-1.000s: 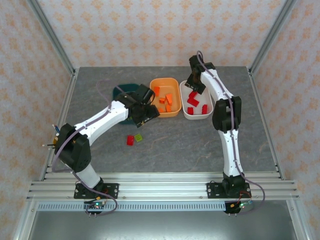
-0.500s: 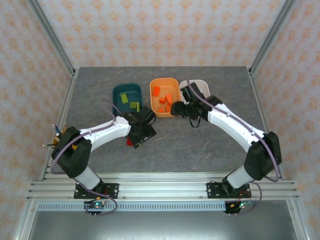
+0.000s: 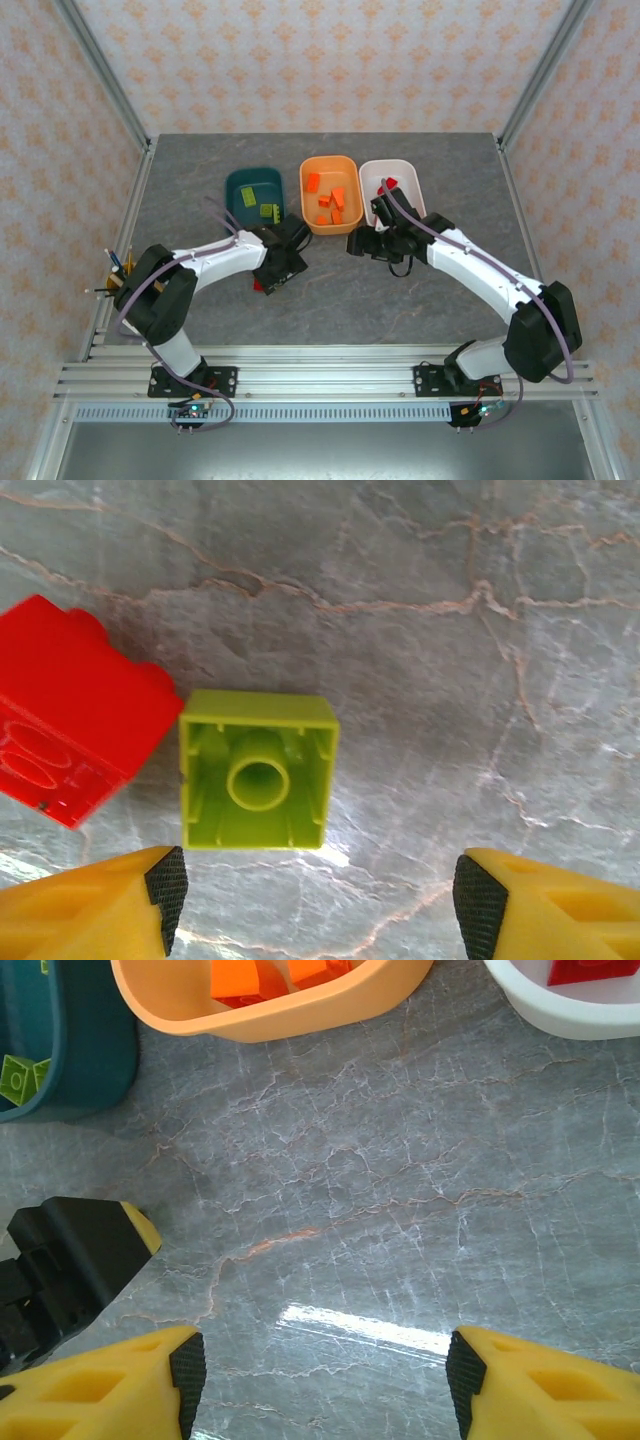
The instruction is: Sort the legos into containers by color
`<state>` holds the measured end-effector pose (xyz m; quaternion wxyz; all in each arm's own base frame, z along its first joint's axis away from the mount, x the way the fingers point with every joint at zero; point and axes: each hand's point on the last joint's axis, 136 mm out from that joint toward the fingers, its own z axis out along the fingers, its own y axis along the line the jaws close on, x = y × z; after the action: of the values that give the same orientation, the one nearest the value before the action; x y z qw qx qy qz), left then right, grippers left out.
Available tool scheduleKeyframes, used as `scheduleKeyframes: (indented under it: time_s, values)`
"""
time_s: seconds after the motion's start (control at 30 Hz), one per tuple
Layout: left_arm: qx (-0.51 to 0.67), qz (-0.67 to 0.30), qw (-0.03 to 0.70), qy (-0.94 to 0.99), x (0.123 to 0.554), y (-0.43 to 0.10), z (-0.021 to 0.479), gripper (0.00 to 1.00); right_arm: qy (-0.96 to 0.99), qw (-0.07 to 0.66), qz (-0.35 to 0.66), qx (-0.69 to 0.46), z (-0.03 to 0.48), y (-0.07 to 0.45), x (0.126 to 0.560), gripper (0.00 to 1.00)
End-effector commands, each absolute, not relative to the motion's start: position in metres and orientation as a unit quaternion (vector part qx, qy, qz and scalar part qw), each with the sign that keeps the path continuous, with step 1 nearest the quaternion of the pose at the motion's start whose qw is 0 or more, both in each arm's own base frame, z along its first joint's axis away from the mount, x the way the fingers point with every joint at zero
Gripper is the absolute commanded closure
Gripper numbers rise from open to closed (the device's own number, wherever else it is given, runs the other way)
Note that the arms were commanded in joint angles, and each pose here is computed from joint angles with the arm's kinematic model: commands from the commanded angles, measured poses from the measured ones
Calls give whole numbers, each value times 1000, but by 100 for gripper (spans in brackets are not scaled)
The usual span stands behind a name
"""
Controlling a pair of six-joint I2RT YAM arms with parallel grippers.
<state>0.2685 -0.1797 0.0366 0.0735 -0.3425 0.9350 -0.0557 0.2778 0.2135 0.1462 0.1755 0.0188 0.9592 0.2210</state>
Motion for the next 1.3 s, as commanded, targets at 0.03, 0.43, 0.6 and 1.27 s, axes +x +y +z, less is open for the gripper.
scheduleKeyframes:
  time_s: [0.03, 0.43, 0.6, 1.27]
  values:
    - [-339, -1, 84, 937, 265, -160, 37, 27, 958, 171, 229, 22, 142, 218, 279, 34]
    - [-326, 21, 92, 941, 281, -152, 28, 40, 957, 159, 243, 11, 140, 227, 281, 34]
    - [-318, 30, 89, 943, 283, -150, 24, 49, 953, 149, 265, 4, 141, 236, 280, 34]
    - [-273, 1, 155, 949, 311, -144, 118, 65, 909, 199, 366, -22, 187, 268, 294, 35]
